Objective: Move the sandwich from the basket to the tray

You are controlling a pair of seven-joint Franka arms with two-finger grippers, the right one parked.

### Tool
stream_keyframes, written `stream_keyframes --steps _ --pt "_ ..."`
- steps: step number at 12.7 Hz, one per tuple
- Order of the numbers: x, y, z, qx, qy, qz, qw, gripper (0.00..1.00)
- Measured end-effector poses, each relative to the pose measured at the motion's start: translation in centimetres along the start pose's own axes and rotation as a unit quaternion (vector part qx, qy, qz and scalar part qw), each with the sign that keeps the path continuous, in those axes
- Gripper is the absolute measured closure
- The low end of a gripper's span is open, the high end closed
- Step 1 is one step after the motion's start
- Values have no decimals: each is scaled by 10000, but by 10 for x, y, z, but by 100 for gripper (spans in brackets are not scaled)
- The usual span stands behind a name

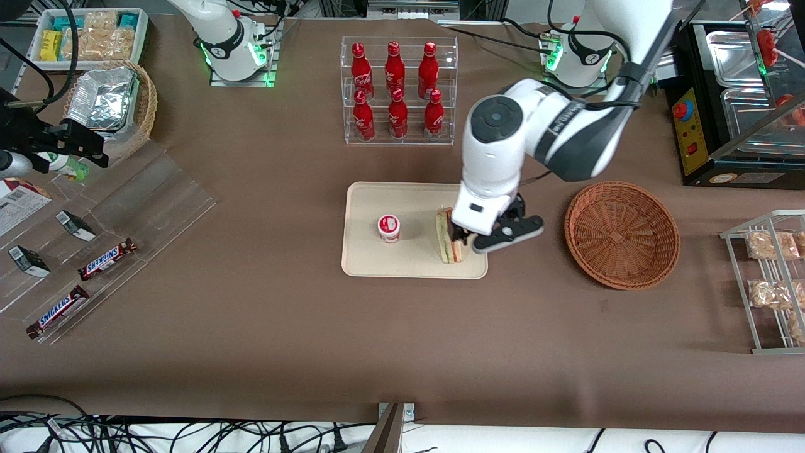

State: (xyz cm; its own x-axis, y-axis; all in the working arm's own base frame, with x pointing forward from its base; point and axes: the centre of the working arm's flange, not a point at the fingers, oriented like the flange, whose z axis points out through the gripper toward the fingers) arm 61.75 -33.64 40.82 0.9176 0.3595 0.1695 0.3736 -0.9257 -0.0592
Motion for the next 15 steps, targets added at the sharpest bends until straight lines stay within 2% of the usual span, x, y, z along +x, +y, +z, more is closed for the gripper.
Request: stream_keyframes --steps 1,4,5,7,9,11,14,15 --pt "24 -21 2 53 -53 -76 9999 0" --pt "88 -82 -10 8 -384 35 9993 0" --pt "103 -102 -15 -17 -536 190 9984 0" --pt "130 -142 -23 -233 -922 676 9932 0" --pt "159 -196 -25 -237 -1221 1111 9860 0" --pt "181 -244 -27 -276 -1326 1545 9787 0" --pt "198 -291 -21 -247 -1383 2072 9682 0" --pt "201 -299 -20 -333 -1388 2183 9654 0"
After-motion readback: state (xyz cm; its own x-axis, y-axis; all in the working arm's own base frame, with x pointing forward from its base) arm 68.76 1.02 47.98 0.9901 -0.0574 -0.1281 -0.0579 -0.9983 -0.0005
